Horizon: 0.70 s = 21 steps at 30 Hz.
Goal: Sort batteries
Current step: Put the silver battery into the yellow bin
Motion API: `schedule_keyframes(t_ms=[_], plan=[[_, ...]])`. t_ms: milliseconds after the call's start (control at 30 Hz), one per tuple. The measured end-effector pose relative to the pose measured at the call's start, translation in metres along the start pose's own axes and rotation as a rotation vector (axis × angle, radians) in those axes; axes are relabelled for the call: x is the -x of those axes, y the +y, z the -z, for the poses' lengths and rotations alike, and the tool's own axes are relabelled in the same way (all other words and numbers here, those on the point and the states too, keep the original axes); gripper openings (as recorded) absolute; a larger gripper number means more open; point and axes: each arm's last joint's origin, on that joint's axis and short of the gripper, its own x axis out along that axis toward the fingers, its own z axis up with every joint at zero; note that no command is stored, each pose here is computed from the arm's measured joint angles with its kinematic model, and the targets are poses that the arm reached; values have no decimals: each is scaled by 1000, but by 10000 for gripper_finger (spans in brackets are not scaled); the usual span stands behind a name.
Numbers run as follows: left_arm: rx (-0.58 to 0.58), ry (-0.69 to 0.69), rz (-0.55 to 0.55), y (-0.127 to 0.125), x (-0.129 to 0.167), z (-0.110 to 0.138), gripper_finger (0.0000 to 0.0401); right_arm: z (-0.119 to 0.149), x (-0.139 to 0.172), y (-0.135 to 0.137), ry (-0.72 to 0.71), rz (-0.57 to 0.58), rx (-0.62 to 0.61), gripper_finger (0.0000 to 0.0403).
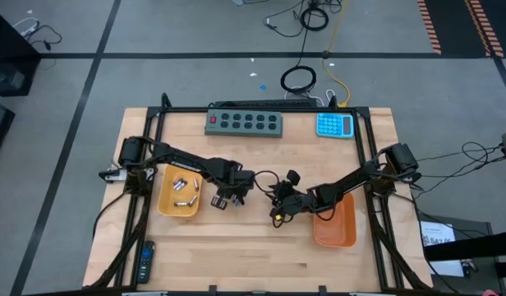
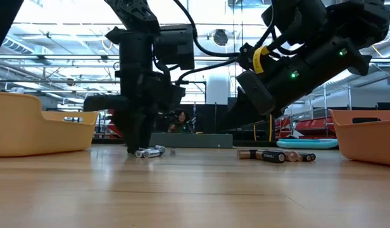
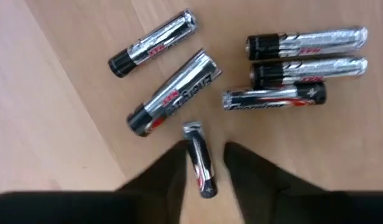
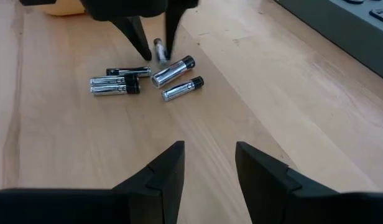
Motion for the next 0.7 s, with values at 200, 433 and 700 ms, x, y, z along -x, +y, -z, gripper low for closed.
schedule_keyframes(t_ms=[200, 433, 700], plan=[[73, -6, -9, 0, 0, -1, 19, 0, 0, 0, 0, 1, 0, 134], [236, 18, -2, -5, 20, 5, 15, 0, 0, -1, -4, 20, -1, 134], [530, -3, 3, -26, 86, 30, 15, 3, 2, 1, 0, 39, -7, 134]])
